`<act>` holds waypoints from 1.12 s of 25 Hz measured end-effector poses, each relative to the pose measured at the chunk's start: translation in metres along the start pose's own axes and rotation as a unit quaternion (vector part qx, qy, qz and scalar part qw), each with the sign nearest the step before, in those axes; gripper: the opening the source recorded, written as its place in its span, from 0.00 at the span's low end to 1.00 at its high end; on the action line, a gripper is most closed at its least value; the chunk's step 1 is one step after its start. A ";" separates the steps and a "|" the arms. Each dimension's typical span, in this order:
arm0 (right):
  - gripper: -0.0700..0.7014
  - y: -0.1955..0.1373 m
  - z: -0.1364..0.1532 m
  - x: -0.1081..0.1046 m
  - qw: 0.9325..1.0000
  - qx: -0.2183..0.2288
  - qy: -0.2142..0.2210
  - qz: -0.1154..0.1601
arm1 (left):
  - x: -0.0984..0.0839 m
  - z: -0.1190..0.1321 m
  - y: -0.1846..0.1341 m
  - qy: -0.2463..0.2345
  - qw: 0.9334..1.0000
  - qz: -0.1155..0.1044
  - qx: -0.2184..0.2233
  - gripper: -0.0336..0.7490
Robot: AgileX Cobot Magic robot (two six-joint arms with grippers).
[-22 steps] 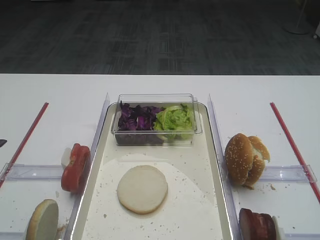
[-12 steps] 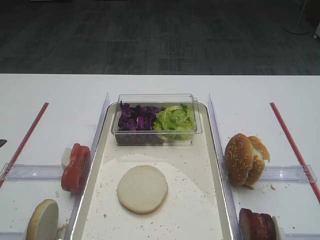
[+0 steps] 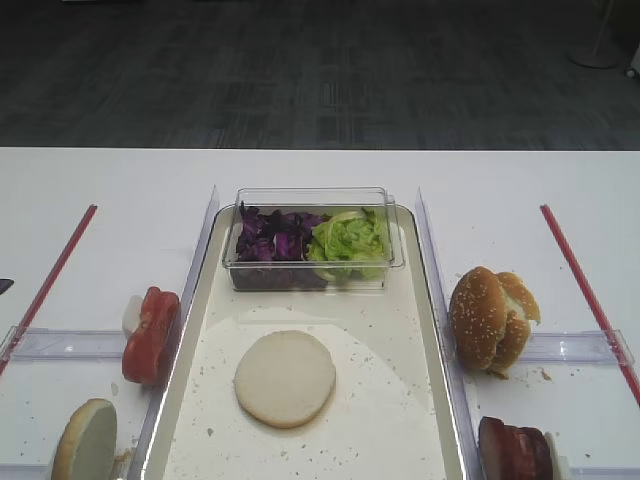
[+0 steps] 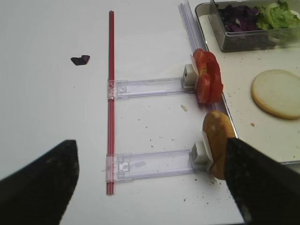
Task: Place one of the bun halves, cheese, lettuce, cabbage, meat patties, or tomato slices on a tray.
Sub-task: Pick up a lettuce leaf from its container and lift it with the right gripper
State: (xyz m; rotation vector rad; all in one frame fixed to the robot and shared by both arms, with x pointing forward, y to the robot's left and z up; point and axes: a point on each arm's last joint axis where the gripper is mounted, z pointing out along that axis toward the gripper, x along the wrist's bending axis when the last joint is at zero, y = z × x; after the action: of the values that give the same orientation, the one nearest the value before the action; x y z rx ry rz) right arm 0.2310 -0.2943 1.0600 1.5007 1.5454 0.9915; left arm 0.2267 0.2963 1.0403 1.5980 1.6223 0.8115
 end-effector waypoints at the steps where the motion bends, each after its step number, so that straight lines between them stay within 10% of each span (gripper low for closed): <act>1: 0.79 0.006 0.000 0.000 1.000 -0.006 0.000 0.000 | 0.000 0.000 0.000 0.000 1.000 0.000 0.000 0.78; 13: 0.79 0.118 0.073 -0.005 0.996 0.089 0.006 0.014 | 0.000 0.000 0.000 0.000 1.000 0.000 0.001 0.78; 28: 0.79 0.182 0.249 -0.009 0.970 0.238 0.029 0.038 | 0.000 0.000 0.000 0.000 1.000 0.000 0.001 0.78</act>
State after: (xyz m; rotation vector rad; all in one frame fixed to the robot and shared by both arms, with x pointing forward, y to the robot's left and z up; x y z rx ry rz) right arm 0.5335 -0.2947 1.1219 1.8805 1.8703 0.7404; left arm 0.2266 0.2963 1.0402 1.5991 1.6233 0.8104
